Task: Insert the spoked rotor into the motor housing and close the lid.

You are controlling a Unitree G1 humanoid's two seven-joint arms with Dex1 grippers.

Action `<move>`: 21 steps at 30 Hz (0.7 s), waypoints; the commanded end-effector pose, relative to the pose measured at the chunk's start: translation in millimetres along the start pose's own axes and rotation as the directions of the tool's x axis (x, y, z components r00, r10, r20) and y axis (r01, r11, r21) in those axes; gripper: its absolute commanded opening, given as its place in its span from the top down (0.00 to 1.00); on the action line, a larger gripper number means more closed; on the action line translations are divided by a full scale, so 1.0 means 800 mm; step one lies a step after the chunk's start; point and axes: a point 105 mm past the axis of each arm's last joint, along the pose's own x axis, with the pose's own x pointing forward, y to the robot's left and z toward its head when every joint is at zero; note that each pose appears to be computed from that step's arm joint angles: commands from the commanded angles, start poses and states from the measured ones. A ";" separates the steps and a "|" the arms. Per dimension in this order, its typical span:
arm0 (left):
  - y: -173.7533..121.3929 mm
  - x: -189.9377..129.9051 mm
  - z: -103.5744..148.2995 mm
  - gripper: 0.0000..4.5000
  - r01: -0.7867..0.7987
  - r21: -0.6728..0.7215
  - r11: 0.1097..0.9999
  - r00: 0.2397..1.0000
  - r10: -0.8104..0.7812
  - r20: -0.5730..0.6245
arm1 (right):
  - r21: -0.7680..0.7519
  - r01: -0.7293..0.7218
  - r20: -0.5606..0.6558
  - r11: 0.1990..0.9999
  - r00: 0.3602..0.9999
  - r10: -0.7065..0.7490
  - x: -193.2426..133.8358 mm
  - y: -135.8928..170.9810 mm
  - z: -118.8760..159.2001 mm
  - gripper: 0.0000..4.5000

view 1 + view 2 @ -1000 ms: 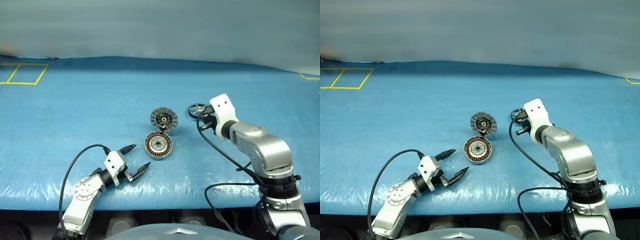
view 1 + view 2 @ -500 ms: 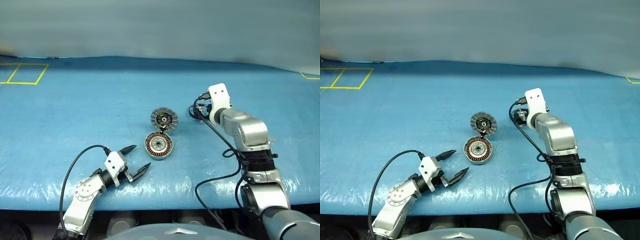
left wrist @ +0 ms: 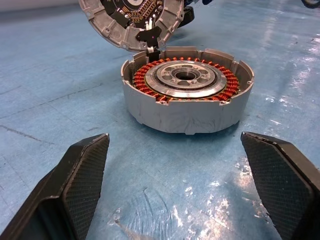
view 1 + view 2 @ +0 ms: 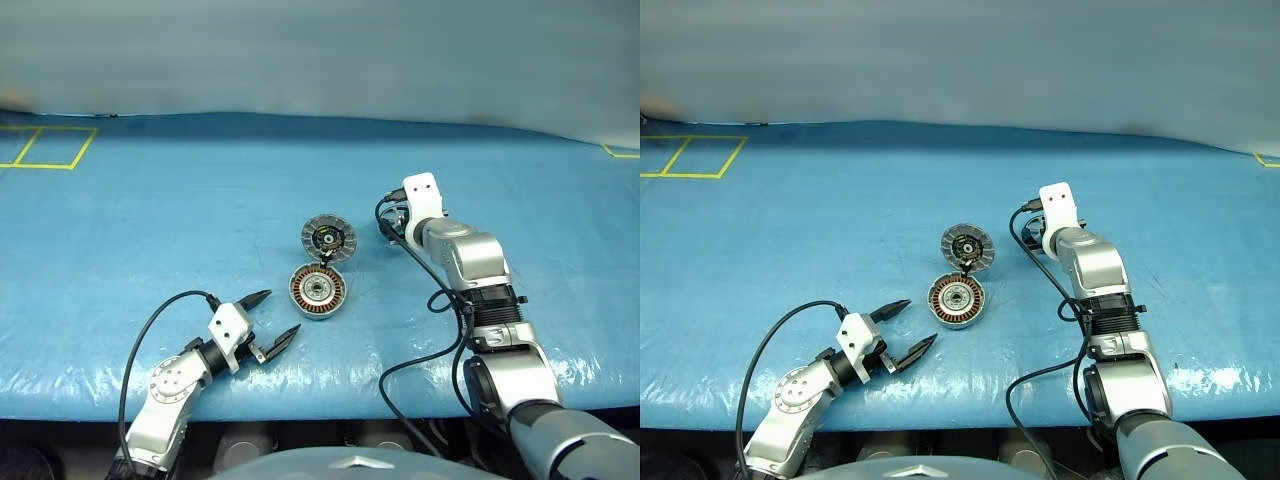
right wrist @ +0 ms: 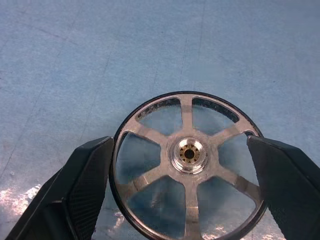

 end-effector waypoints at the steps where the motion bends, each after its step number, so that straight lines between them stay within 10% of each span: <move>1: 0.000 0.000 0.007 0.00 -0.006 0.015 1.000 1.000 0.006 0.027 | 0.033 0.012 0.013 0.999 1.000 -0.012 -0.005 -0.005 0.001 0.00; 8: -0.001 0.001 0.007 0.00 -0.002 0.013 1.000 1.000 0.002 0.027 | 0.105 -0.003 -0.007 0.994 1.000 0.003 -0.011 -0.002 -0.016 0.28; 21: -0.001 0.001 0.006 0.00 0.001 0.013 1.000 1.000 -0.002 0.024 | 0.056 -0.086 -0.010 0.995 0.996 0.086 -0.024 0.012 -0.016 0.28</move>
